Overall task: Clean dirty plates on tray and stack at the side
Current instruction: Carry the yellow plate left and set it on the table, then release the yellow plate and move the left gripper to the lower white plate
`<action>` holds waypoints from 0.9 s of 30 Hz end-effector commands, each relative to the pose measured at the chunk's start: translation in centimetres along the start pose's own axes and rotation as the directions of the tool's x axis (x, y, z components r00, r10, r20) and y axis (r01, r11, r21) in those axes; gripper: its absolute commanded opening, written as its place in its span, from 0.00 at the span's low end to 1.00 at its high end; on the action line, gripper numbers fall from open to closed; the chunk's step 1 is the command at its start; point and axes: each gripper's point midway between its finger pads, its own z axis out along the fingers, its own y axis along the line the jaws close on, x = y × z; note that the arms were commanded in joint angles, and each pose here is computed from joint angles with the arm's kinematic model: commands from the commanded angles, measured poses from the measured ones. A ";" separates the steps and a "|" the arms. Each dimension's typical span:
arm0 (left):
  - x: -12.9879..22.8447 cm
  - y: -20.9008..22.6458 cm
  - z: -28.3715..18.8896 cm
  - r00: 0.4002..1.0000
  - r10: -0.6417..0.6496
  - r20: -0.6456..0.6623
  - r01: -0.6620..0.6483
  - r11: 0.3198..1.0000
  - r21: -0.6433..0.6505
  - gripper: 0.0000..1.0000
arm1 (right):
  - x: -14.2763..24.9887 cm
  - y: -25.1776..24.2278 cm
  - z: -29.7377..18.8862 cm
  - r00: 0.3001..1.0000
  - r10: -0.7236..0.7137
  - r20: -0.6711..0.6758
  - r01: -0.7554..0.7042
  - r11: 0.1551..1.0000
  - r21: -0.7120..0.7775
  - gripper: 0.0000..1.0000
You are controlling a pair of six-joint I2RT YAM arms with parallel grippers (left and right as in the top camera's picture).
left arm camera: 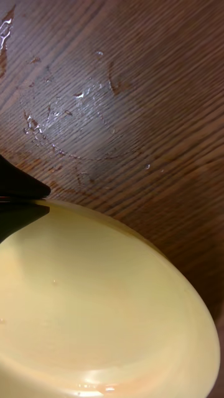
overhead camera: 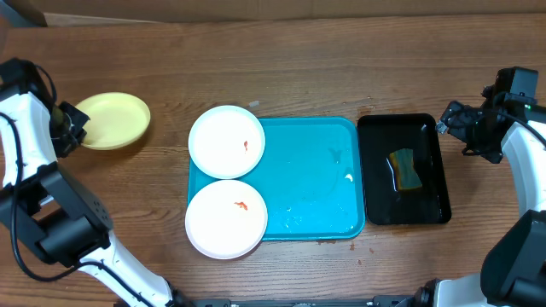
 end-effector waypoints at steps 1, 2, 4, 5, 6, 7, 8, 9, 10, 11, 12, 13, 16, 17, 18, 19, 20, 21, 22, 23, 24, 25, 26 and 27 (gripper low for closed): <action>0.9 0.2 2.1 0.998 0.035 -0.047 -0.037 0.998 -0.043 0.04 | -0.9 0.1 -0.6 1.000 0.002 0.030 -0.002 1.000 -0.002 1.00; 1.1 0.1 2.6 0.998 0.037 -0.060 -0.040 0.998 -0.045 0.04 | -0.9 0.1 -0.6 1.000 0.002 0.030 -0.002 1.000 -0.002 1.00; 1.6 -0.2 3.3 0.994 0.059 -0.091 -0.062 0.998 -0.031 0.04 | -0.9 0.1 -0.6 1.000 0.002 0.030 -0.002 1.000 -0.002 1.00; 1.9 -0.5 3.6 0.992 0.072 -0.106 -0.074 0.997 -0.020 0.04 | -0.9 0.1 -0.6 1.000 0.002 0.030 -0.002 1.000 -0.002 1.00; 2.2 -0.7 3.9 0.989 0.084 -0.120 -0.086 0.996 -0.009 0.05 | -0.9 0.1 -0.6 1.000 0.002 0.030 -0.002 1.000 -0.002 1.00; 2.4 -0.9 4.1 0.987 0.095 -0.132 -0.096 0.995 0.002 0.08 | -0.9 0.2 -0.6 1.000 0.002 0.030 -0.002 1.000 -0.002 1.00; 2.6 -1.1 4.3 0.984 0.103 -0.142 -0.103 0.995 0.012 0.13 | -0.9 0.1 -0.6 1.000 0.002 0.030 -0.002 1.000 -0.002 1.00; 2.8 -1.3 4.4 0.982 0.118 -0.150 -0.115 0.993 0.028 0.20 | -0.9 0.1 -0.6 1.000 0.002 0.030 -0.002 1.000 -0.002 1.00; 3.0 -1.7 4.4 0.978 0.138 -0.159 -0.131 0.990 0.052 0.41 | -0.9 0.1 -0.6 1.000 0.002 0.030 -0.002 1.000 -0.002 1.00; 3.3 -2.2 4.3 0.972 0.163 -0.171 -0.149 0.985 0.089 0.63 | -0.9 0.1 -0.6 1.000 0.002 0.030 -0.002 1.000 -0.002 1.00; 3.7 -3.0 4.0 0.964 0.194 -0.182 -0.170 0.975 0.144 0.74 | -0.9 0.1 -0.6 1.000 0.002 0.030 -0.002 1.000 -0.002 1.00; 4.2 -3.9 3.6 0.954 0.228 -0.195 -0.187 0.960 0.209 0.77 | -0.9 0.1 -0.6 1.000 0.002 0.030 -0.002 1.000 -0.002 1.00; 5.1 -5.2 2.0 0.942 0.242 -0.232 -0.168 0.940 0.297 0.77 | -0.9 0.1 -0.6 1.000 0.002 0.030 -0.002 1.000 -0.002 1.00; 5.5 -5.5 1.2 0.938 0.251 -0.240 -0.168 0.933 0.319 0.75 | -0.9 0.1 -0.6 1.000 0.002 0.030 -0.002 1.000 -0.002 1.00; 5.7 -5.8 0.2 0.935 0.264 -0.238 -0.175 0.925 0.338 0.74 | -0.9 0.1 -0.6 1.000 0.002 0.030 -0.002 1.000 -0.002 1.00; 6.1 -6.1 -1.0 0.933 0.272 -0.235 -0.178 0.918 0.355 0.73 | -0.9 0.1 -0.6 1.000 0.002 0.030 -0.002 1.000 -0.002 1.00; 6.7 -6.4 -2.7 0.931 0.285 -0.228 -0.187 0.909 0.373 0.72 | -0.9 0.2 -0.6 1.000 0.002 0.030 -0.002 1.000 -0.002 1.00; 7.3 -6.6 -4.0 0.929 0.296 -0.222 -0.196 0.902 0.384 0.69 | -0.9 0.1 -0.6 1.000 0.002 0.030 -0.002 1.000 -0.002 1.00; 7.9 -6.7 -5.1 0.926 0.307 -0.219 -0.206 0.898 0.388 0.68 | -0.9 0.1 -0.6 1.000 0.002 0.030 -0.002 1.000 -0.002 1.00; 8.8 -6.7 -6.4 0.920 0.323 -0.222 -0.220 0.895 0.389 0.68 | -0.9 0.1 -0.6 1.000 0.002 0.030 -0.002 1.000 -0.002 1.00; 10.1 -6.8 -7.6 0.910 0.343 -0.233 -0.236 0.891 0.389 0.68 | -0.9 0.1 -0.6 1.000 0.002 0.030 -0.002 1.000 -0.002 1.00; 11.2 -6.8 -8.7 0.899 0.363 -0.245 -0.252 0.887 0.387 0.68 | -0.9 0.1 -0.6 1.000 0.002 0.030 -0.002 1.000 -0.002 1.00; 12.4 -6.8 -9.5 0.883 0.394 -0.253 -0.282 0.880 0.383 0.68 | -0.9 0.1 -0.6 1.000 0.002 0.030 -0.002 1.000 -0.002 1.00; 13.7 -6.8 -10.4 0.865 0.434 -0.254 -0.328 0.870 0.368 0.66 | -0.9 0.2 -0.6 1.000 0.002 0.030 -0.002 1.000 -0.002 1.00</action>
